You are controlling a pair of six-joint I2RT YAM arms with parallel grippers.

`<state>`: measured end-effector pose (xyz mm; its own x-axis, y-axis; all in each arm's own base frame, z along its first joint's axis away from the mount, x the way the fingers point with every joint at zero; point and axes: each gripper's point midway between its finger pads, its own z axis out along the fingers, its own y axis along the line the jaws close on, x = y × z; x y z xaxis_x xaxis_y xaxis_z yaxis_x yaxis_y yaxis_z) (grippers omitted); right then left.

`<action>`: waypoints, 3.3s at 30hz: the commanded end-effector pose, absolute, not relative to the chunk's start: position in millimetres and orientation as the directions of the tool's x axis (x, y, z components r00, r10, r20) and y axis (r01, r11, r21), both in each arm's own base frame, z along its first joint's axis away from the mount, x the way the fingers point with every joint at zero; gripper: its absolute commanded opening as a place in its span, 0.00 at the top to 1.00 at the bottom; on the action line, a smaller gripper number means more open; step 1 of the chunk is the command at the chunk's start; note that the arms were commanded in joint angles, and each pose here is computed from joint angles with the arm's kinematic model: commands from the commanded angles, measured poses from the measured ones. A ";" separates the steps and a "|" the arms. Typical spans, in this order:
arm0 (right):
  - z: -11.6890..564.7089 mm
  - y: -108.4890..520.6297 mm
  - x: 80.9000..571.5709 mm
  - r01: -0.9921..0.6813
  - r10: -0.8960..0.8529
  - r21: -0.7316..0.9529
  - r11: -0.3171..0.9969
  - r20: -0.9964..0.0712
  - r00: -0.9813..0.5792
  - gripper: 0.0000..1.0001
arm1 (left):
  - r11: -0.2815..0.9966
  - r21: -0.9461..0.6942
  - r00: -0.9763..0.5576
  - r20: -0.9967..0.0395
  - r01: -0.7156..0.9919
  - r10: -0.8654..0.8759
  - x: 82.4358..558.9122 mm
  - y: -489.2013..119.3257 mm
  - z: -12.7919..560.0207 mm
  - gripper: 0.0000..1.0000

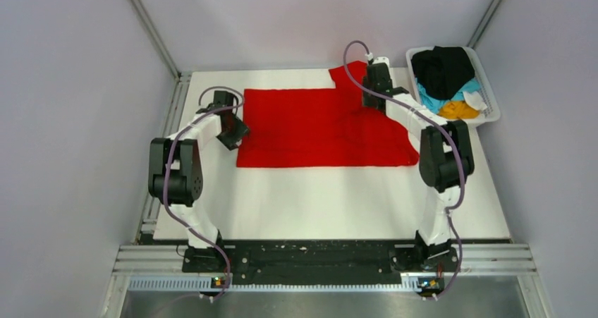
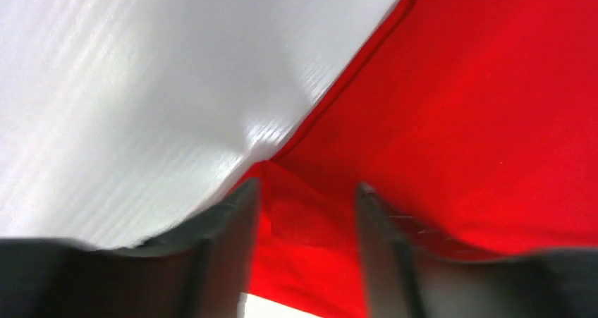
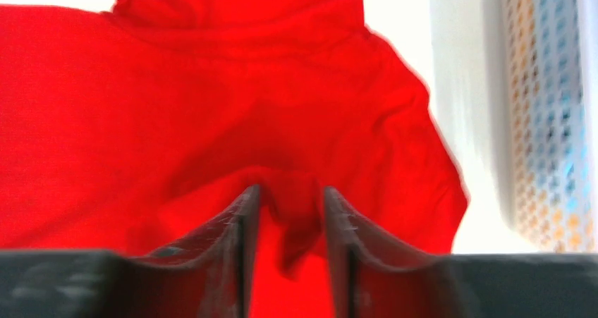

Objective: Fold and stack the t-shirts
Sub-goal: Fold the flattened tshirt in 1/3 of the way, then grab the side of the flattened tshirt furthest away from the robot with both arms

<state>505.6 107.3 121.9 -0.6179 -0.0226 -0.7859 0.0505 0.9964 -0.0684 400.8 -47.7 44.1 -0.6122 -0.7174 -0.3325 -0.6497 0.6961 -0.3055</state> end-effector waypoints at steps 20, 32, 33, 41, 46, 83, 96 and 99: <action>80.7 144.9 438.6 -0.061 0.149 0.260 0.964 -0.712 -0.686 0.01 | 0.778 -0.501 -0.759 -0.311 -0.380 -0.572 429.9 -148.4 64.3 0.01; 20.5 156.9 326.2 0.131 0.353 0.467 0.874 -0.427 -0.832 0.05 | 0.780 -0.402 -0.780 -0.213 -0.479 -0.589 345.0 -138.9 9.7 0.01; 21.4 155.4 315.0 0.137 0.352 0.456 0.879 -0.429 -0.832 0.05 | 0.781 -0.395 -0.782 -0.208 -0.483 -0.588 335.6 -137.9 8.4 0.01; 19.8 119.4 206.6 0.256 0.351 0.270 0.928 -0.404 -0.845 0.04 | 0.787 -0.335 -0.787 -0.174 -0.518 -0.592 242.0 -122.1 -5.4 0.01; 31.0 118.1 180.8 0.245 0.377 0.343 0.907 -0.398 -0.836 0.04 | 0.784 -0.292 -0.777 -0.170 -0.547 -0.606 195.4 -117.5 -6.6 0.01; 144.6 139.0 495.8 0.074 0.248 0.250 0.965 -0.789 -0.562 0.03 | 0.739 -0.255 -0.641 -0.374 -0.624 -0.670 449.0 -18.1 57.7 0.08; 82.4 138.3 551.4 0.112 0.245 0.222 0.969 -0.771 -0.587 0.07 | 0.772 -0.268 -0.721 -0.277 -0.577 -0.635 460.9 -35.3 29.9 0.27; 78.6 136.1 558.7 0.122 0.241 0.208 0.970 -0.788 -0.567 0.08 | 0.792 -0.285 -0.756 -0.249 -0.540 -0.605 461.8 -42.0 27.9 0.33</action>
<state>535.5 137.7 63.1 -0.6451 0.2293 -0.7289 0.1241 0.9727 0.1963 463.0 -30.4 33.2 -0.6927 -0.6534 -0.3054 -0.5967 0.7570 -0.2661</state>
